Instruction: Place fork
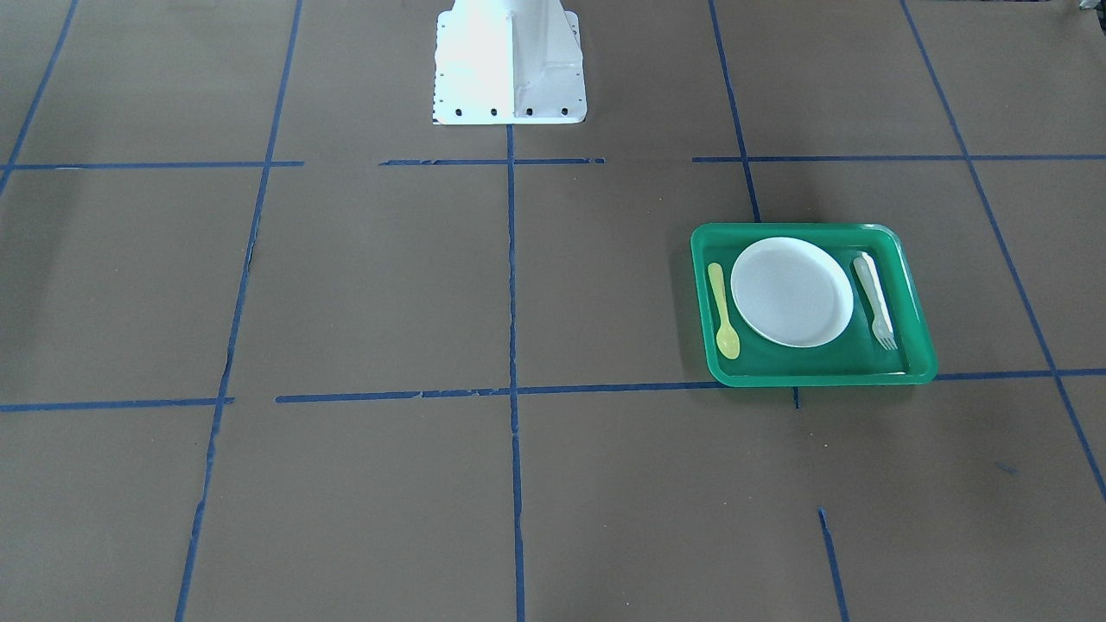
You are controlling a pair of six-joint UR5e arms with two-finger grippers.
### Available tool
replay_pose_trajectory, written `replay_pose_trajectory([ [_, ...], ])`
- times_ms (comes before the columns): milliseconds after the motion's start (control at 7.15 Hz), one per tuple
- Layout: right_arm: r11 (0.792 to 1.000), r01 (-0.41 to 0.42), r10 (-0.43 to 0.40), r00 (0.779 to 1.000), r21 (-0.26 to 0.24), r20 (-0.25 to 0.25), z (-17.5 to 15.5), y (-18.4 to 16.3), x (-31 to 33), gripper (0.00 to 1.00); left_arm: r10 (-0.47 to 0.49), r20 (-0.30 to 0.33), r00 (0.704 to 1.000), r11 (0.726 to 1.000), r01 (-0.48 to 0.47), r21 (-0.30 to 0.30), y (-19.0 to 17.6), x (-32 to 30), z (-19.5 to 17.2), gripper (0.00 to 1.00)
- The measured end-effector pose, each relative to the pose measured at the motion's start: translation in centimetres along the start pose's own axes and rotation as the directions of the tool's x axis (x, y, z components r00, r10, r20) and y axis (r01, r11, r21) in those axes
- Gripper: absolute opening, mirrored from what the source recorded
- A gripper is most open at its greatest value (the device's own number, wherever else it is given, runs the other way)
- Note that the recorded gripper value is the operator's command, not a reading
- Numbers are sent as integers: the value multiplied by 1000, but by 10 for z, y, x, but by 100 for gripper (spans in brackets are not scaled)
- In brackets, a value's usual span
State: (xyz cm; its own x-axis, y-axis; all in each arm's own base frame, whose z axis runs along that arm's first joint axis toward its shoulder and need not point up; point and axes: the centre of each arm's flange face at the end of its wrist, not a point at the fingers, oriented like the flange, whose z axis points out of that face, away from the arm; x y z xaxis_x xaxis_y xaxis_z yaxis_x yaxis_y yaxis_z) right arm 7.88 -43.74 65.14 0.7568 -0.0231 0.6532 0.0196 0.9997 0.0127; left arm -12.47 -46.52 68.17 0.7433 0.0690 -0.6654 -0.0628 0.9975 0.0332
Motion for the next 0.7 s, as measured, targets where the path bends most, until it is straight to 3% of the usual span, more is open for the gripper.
replay_pose_trajectory([
  [699,1000,1,-1,1000,0,0,0,0,0,100,7,-35,999,999,-8,-35,-3,5,23,100],
])
